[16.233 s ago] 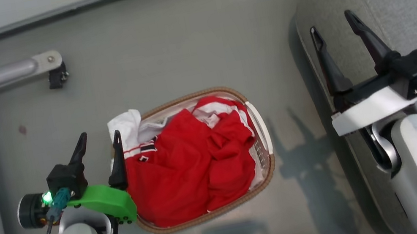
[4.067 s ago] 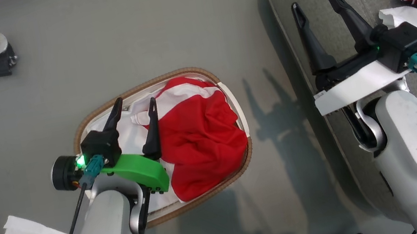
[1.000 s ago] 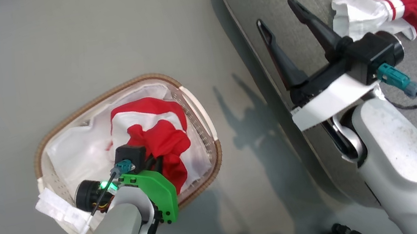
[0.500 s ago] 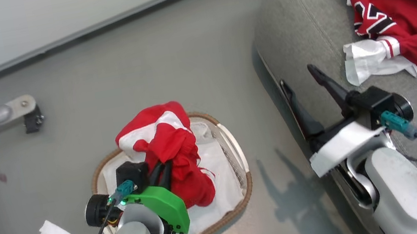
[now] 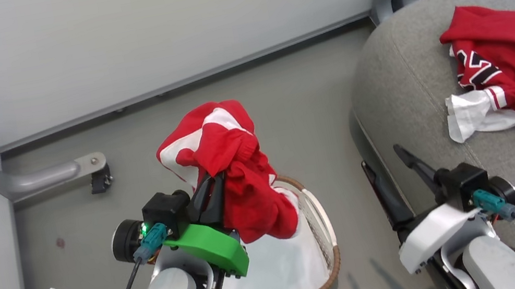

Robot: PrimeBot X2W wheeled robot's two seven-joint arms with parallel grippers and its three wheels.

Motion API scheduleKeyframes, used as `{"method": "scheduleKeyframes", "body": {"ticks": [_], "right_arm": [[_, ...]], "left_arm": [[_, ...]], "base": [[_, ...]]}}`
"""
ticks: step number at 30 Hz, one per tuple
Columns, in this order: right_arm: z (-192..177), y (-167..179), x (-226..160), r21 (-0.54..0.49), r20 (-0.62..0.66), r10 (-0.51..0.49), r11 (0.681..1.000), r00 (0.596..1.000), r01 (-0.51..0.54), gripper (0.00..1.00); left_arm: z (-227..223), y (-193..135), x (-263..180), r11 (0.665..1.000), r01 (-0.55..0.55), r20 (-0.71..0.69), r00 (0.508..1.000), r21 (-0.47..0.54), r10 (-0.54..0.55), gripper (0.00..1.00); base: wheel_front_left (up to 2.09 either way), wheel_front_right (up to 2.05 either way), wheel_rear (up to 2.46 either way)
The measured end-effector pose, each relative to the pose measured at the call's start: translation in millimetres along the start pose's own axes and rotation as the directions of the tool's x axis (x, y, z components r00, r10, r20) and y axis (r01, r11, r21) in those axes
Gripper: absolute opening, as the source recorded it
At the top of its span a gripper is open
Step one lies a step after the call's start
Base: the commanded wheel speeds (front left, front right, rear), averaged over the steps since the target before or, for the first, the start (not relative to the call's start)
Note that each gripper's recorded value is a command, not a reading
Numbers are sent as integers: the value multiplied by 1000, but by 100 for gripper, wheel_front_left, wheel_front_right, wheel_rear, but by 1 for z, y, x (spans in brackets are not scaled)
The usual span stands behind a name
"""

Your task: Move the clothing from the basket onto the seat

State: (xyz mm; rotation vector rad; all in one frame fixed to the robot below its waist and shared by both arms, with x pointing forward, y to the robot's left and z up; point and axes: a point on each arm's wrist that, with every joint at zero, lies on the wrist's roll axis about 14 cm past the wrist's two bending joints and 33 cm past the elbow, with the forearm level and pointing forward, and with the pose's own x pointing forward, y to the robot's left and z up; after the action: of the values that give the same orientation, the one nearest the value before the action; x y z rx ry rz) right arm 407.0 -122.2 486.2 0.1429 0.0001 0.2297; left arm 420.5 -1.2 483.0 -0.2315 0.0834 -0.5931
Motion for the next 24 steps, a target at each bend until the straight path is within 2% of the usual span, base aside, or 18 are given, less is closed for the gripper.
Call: {"method": "scheduleKeyframes", "body": {"ticks": [6,12,13,18,24], "right_arm": [[-3,20,-13,-8,-13,50,999,999,-50,100],[-11,62,-19,-43,-41,177,983,983,-179,100],[-14,81,-21,-52,-54,235,970,971,-238,100],[-19,125,-20,-82,-76,377,920,923,-383,100],[-24,138,-4,-143,-112,435,882,893,-448,100]], "left_arm": [[43,-9,-10,1000,0,125,992,24,-3,0],[63,-17,-19,998,5,178,984,60,-16,0],[64,-18,-21,998,4,180,984,64,-15,0],[66,-16,-26,998,-8,187,982,64,-4,0],[68,-14,-27,998,-8,192,981,54,-3,0]], "base": [[0,0,0],[0,0,0],[0,0,0],[0,0,0],[0,0,0]]}}
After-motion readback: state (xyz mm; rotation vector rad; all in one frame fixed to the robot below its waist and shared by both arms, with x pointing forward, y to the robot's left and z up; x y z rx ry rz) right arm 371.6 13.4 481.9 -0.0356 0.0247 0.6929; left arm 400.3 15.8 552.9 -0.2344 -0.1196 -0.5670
